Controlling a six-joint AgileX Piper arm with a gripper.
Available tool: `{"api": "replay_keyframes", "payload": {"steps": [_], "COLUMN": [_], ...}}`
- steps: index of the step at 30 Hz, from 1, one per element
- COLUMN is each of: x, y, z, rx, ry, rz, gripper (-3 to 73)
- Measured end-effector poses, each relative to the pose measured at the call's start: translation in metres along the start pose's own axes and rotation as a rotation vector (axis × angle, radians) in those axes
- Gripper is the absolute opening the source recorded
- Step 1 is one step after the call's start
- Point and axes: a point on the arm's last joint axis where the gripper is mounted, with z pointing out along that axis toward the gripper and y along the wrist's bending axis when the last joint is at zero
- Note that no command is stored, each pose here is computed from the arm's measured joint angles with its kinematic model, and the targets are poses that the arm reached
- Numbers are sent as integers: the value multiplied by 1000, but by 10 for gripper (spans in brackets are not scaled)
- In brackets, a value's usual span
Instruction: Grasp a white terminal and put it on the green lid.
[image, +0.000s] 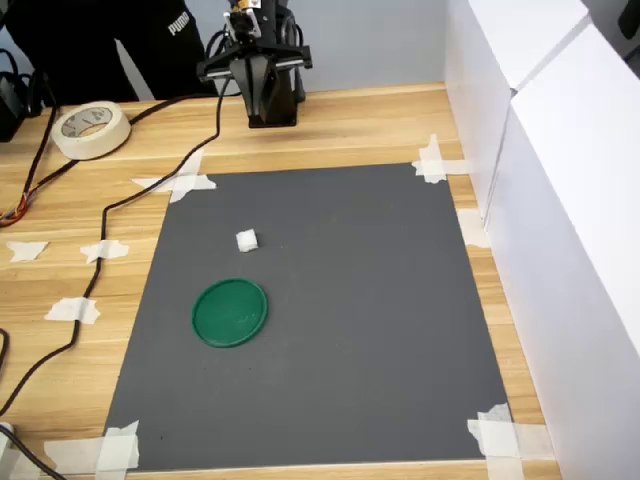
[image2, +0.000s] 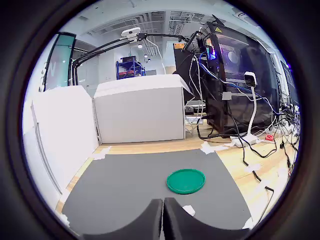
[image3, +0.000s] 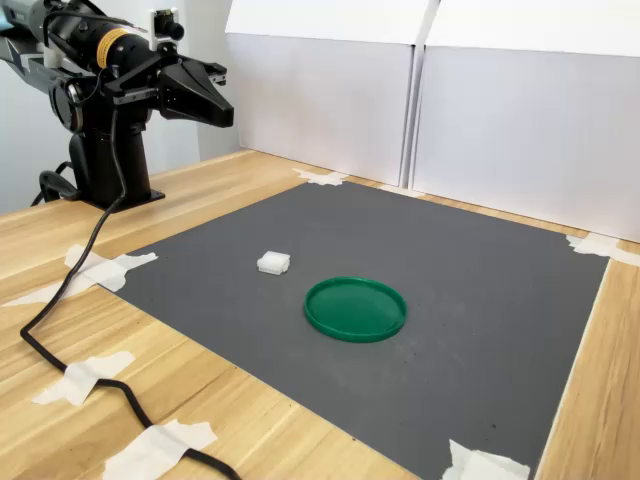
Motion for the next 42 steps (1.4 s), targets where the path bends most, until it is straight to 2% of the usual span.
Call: {"api": "replay_keyframes", "payload": {"steps": [24,31,37,42], "x": [0,0,-30,-61], "y": [0,-5,-7,-1], "z": [0,11,27,43], "rx": [0,47,53,-35], "ry": [3,81,124,202], "rz": [0,-15,-30,-60], "gripper": [-16,-16,-16,-16]}}
